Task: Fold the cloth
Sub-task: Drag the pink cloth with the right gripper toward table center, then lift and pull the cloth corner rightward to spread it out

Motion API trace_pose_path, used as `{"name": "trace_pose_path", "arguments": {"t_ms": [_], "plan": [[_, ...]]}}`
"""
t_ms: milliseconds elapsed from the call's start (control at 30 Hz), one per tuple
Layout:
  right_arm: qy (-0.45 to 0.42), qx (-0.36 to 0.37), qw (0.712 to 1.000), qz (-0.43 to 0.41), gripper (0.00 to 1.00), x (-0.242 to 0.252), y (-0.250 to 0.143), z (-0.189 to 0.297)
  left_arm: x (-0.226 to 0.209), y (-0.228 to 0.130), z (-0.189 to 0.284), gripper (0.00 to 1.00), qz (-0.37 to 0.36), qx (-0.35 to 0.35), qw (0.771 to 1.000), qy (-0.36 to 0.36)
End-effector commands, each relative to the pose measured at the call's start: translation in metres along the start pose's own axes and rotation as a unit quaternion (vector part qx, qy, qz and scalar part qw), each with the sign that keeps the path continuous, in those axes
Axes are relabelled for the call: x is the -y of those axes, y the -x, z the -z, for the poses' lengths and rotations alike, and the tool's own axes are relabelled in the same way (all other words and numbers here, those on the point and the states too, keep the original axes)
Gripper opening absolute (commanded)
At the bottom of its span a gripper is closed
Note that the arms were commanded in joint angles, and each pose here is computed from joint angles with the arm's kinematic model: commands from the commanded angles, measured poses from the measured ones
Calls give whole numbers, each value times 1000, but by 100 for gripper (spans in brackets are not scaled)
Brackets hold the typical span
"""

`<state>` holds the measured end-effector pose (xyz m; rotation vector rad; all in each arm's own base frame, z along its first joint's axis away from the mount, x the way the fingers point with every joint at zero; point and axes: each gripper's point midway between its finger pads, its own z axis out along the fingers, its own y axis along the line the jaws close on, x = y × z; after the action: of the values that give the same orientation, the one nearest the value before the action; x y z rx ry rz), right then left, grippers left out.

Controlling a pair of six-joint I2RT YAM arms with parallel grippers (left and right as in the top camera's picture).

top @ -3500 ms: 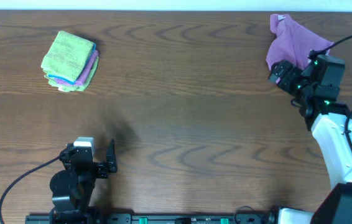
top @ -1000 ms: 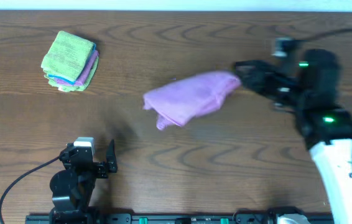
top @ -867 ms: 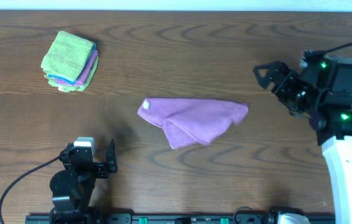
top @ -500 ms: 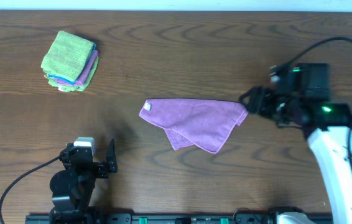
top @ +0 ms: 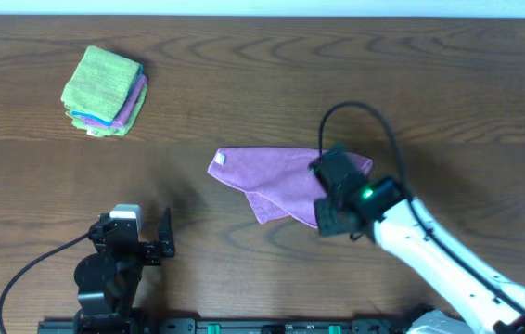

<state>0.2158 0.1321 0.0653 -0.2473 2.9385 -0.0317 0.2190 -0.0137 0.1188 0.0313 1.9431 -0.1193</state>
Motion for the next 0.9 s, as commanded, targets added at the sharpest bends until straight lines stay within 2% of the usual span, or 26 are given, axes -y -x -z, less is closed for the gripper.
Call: {"name": "trace_pose_path", "arguments": {"t_ms": [0, 200, 533, 633, 867], "plan": [[-63, 20, 998, -10, 46, 8, -13, -11, 0, -9, -3, 95, 3, -10, 1000, 0], [-71, 51, 995, 46, 49, -5, -16, -22, 0, -9, -3, 95, 3, -10, 1000, 0], [-48, 110, 976, 181, 51, -25, 9, -28, 0, -9, -3, 95, 3, -10, 1000, 0], [-39, 101, 972, 211, 54, -30, 6, -32, 0, -9, -3, 96, 3, -10, 1000, 0], [-55, 61, 967, 240, 53, -27, -4, -52, 0, -9, -3, 95, 3, -10, 1000, 0]]}}
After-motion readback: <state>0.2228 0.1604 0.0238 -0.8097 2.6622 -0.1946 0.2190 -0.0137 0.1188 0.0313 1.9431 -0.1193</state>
